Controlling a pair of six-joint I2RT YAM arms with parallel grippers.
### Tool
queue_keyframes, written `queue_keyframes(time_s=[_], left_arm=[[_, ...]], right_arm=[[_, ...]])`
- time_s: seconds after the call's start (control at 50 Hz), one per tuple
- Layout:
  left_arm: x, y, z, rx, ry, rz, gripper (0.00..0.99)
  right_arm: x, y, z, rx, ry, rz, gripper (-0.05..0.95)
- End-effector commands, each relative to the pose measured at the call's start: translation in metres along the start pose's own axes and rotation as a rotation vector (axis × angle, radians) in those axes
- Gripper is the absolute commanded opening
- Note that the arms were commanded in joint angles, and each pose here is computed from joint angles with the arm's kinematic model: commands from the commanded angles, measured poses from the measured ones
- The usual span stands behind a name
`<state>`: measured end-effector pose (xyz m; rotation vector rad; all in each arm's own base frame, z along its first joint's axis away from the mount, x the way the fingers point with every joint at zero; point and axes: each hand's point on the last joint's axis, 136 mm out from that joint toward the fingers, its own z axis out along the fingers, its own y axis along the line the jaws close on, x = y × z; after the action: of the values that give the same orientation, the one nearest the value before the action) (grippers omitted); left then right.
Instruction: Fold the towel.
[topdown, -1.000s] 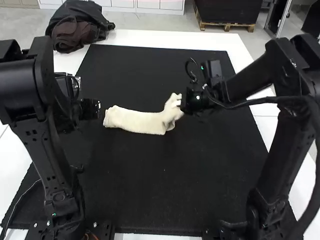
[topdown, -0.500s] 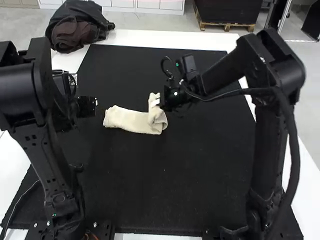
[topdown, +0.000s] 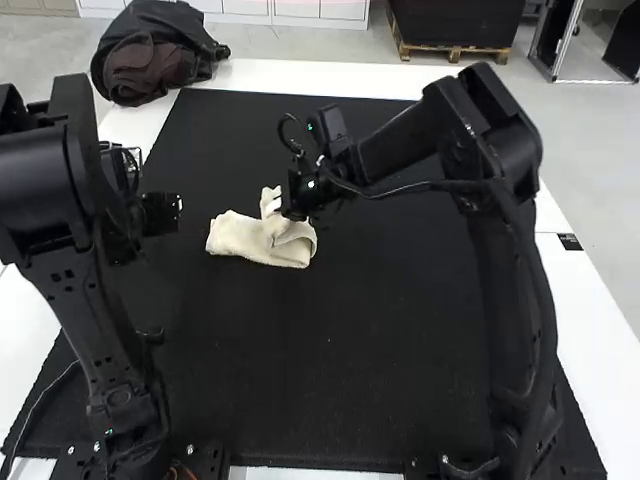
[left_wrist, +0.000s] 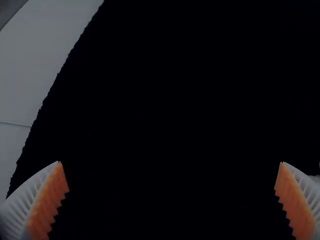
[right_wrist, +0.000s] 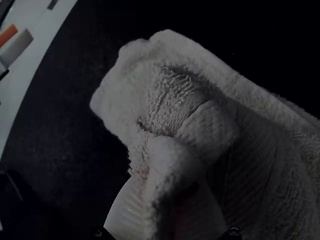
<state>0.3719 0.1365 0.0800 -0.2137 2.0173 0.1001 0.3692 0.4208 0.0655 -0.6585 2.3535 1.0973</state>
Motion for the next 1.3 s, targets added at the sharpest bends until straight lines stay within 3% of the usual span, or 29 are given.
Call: queue_keyframes(time_s=[0.0, 0.72, 0.92, 1.02, 1.12, 1.28], left_arm=[[-0.015, 0.004, -0.003, 0.001, -0.041, 0.013, 0.969], [-0.009, 0.003, -0.008, 0.009, -0.028, 0.016, 0.969], [-0.006, 0.001, -0.012, 0.010, -0.029, 0.018, 0.969], [-0.005, 0.000, -0.013, 0.010, -0.030, 0.019, 0.969], [-0.004, -0.001, -0.014, 0.009, -0.032, 0.018, 0.969], [-0.007, -0.001, -0.016, 0.007, -0.040, 0.022, 0.969]], right_arm=[[-0.012, 0.021, 0.009, -0.028, -0.017, -0.047, -0.03], [-0.022, 0.043, 0.050, -0.074, -0.004, -0.070, -0.02], [-0.032, 0.053, 0.049, -0.092, -0.019, -0.087, 0.59], [-0.047, 0.062, 0.043, -0.107, -0.049, -0.105, 0.78], [-0.067, 0.070, 0.032, -0.119, -0.092, -0.121, 0.83], [-0.098, 0.065, 0.006, -0.107, -0.159, -0.114, 0.82]])
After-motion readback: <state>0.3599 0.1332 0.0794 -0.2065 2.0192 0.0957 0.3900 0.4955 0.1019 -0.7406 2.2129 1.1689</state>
